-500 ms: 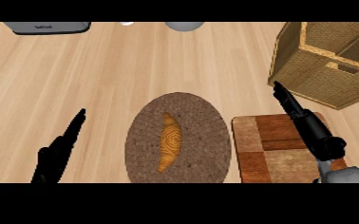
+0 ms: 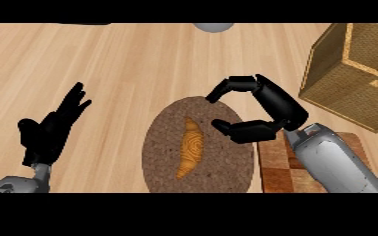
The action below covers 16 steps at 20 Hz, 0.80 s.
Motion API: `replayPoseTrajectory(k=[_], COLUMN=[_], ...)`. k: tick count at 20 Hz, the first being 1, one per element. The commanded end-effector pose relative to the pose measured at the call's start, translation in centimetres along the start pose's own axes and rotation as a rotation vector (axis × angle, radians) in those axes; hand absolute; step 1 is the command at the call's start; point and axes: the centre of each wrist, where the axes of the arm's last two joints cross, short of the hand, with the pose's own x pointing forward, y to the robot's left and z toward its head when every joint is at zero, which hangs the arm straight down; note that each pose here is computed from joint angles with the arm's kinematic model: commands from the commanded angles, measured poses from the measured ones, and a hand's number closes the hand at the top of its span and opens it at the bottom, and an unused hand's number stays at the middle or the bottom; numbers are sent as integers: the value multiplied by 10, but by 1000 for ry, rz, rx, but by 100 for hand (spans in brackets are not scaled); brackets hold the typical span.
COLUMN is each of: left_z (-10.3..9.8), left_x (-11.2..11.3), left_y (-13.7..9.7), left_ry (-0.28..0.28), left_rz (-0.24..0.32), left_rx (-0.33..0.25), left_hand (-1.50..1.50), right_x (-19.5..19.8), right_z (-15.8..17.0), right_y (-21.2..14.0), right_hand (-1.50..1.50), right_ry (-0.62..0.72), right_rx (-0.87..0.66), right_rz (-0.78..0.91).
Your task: Pick the croissant from the placemat and place it in the basket
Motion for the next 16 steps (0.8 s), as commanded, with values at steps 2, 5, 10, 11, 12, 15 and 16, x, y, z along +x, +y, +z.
replayPoseTrajectory(k=[2, 5, 10, 11, 12, 15, 16], left_z=[-22, -26, -47, -40, -41, -37, -33], left_x=[20, 26, 46, 28, 36, 30, 24], left_y=[5, 12, 4, 10, 8, 13, 6], left_ry=[15, 44, 42, 59, 52, 62, 72], left_rz=[35, 48, 59, 72, 44, 46, 67], left_rx=[17, 30, 17, 44, 41, 50, 37], left_hand=[0, 0, 0, 0, 0, 0, 0], right_x=[43, 66, 106, 124, 133, 146, 152], right_z=[-53, -75, -103, -103, -117, -141, -149], right_y=[102, 156, 159, 157, 148, 140, 136], right_hand=[-150, -150, -150, -150, -150, -150, -150], right_ry=[-184, -176, 70, 114, 167, 306, 333], right_rx=[165, 83, 87, 135, 133, 137, 125], right_rz=[194, 218, 276, 305, 361, 583, 698])
